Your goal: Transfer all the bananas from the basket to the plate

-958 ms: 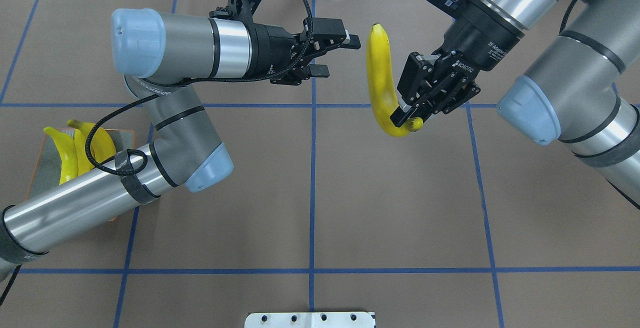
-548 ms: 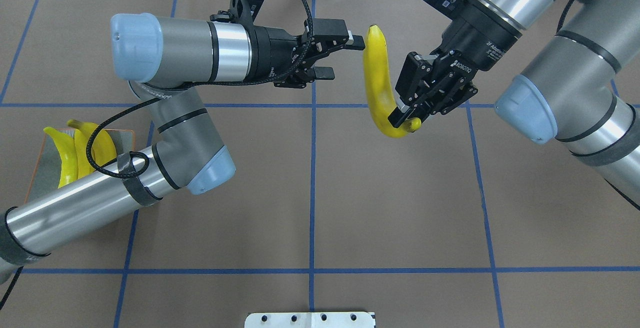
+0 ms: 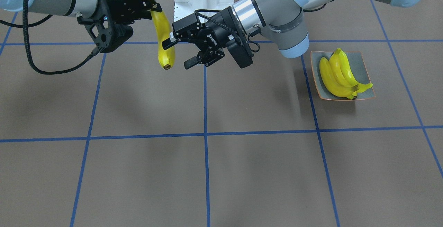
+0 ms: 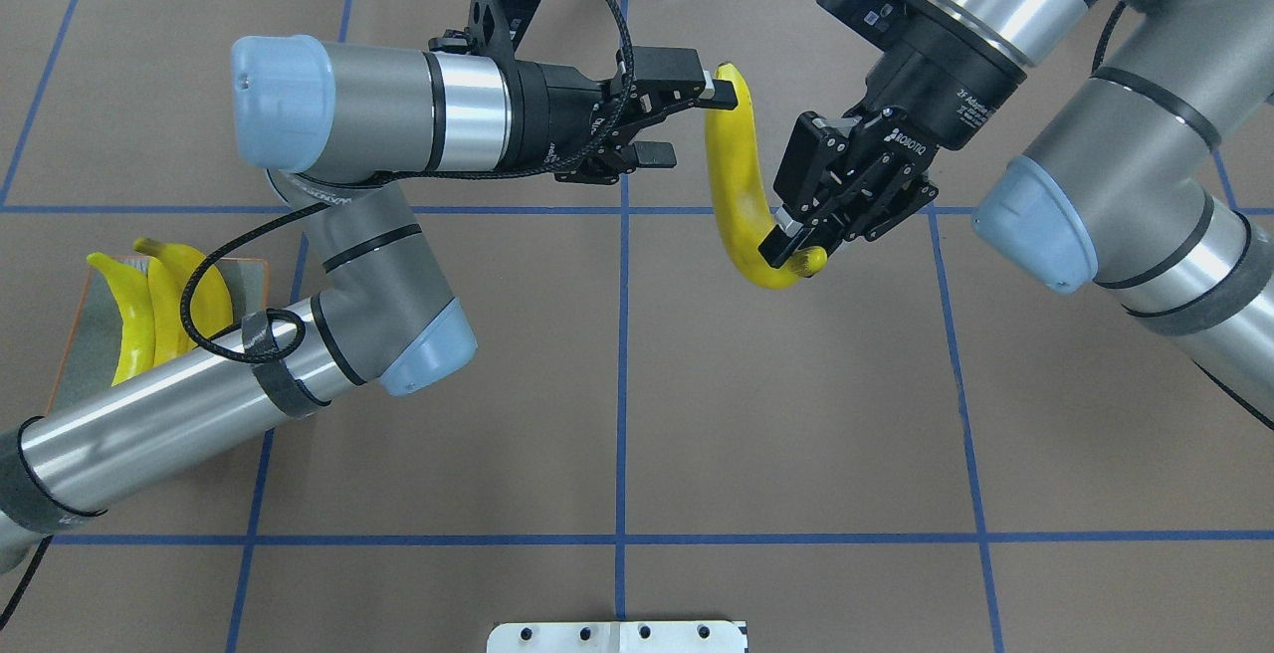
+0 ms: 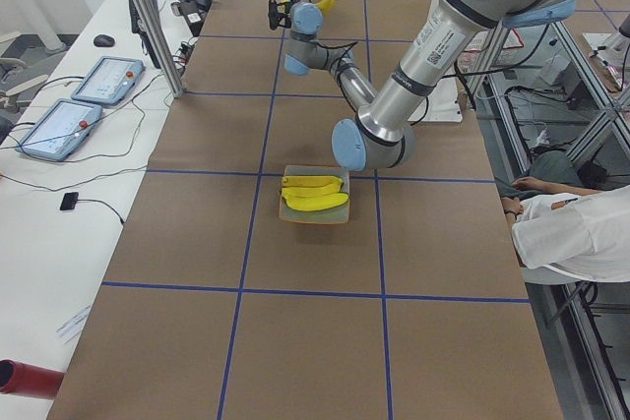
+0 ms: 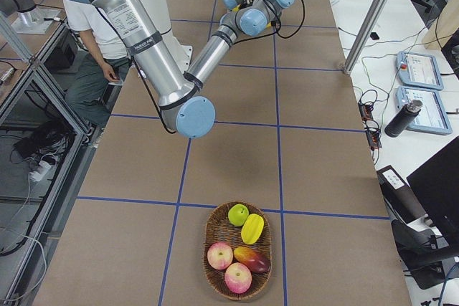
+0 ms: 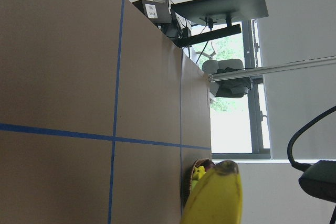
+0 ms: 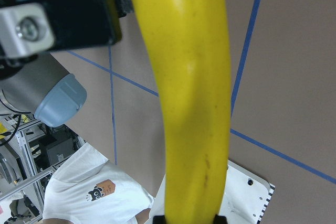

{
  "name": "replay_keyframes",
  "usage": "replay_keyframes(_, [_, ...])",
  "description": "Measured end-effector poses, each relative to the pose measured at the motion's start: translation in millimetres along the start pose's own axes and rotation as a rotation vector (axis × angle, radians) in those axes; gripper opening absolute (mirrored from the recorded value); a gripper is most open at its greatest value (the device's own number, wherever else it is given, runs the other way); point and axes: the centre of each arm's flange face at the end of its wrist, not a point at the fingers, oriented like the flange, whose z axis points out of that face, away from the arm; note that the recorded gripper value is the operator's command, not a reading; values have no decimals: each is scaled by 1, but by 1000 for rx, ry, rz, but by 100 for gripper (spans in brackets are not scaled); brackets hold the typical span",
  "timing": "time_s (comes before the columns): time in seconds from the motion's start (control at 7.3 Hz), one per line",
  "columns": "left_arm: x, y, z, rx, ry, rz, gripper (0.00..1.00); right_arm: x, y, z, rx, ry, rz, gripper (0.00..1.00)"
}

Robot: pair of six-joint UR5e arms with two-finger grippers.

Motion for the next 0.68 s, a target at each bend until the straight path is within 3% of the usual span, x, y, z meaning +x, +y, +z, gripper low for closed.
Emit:
replay_keyframes(0.27, [0,8,5,-13,2,-3,99,-7,-2,0,-1,-1,-9,0])
replay_keyframes(0.41, [1,12,7,-20,5,-4,94,-10,-5,0,-1,-2,-11,0])
replay_keyframes(0.55, [3,16,10,-24,10,-5,76,-12,-8,0,-1,-2,-12,0])
replay_keyframes(0.68, [5,20,12,-24,15,-7,23,-14,-9,0,-1,-2,-14,0])
